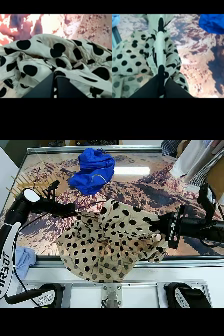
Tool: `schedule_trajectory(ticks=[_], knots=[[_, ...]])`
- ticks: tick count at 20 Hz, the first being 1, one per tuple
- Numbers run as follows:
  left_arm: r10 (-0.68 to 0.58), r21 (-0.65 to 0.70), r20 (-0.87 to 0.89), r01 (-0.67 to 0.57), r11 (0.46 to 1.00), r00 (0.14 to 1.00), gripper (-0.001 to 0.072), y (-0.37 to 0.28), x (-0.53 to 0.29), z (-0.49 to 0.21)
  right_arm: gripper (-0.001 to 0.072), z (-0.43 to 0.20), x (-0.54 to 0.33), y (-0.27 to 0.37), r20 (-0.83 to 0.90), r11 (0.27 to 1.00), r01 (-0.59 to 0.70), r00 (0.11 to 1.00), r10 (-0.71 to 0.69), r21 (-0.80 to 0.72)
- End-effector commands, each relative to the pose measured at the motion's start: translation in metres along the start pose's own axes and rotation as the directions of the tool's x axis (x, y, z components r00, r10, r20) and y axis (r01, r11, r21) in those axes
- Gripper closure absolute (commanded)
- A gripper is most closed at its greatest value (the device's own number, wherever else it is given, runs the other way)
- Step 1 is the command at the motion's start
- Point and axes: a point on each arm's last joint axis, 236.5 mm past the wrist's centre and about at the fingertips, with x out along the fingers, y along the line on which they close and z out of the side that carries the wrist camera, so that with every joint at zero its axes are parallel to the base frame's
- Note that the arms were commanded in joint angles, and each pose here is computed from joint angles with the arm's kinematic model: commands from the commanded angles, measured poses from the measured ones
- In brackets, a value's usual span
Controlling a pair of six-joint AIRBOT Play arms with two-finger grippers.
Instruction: Fold the clothes and pants, and hang the long-sleeved shirts on hangers.
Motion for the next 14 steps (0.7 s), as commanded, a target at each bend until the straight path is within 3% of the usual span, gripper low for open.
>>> schedule_trajectory(ticks=[1, 6, 14], knots=[[0.000, -0.011, -0.003, 0.000, 1.000, 1.000, 0.0697, 0.003, -0.002, 0.000, 0.0707, -0.013, -0.001, -0.002, -0.058, 1.000, 0.010, 0.998, -0.009, 0.005], [-0.005, 0.012, -0.002, 0.005, 1.000, 1.000, 0.0697, -0.006, -0.004, -0.003, 0.0706, -0.027, -0.002, -0.013, -0.115, 0.998, 0.057, 0.992, -0.057, 0.000], [-0.047, 0.150, 0.227, 0.013, 0.989, 0.973, 0.0697, -0.061, -0.093, 0.003, 0.0707, -0.028, -0.003, -0.022, -0.121, 0.995, 0.095, 0.988, -0.094, 0.000]])
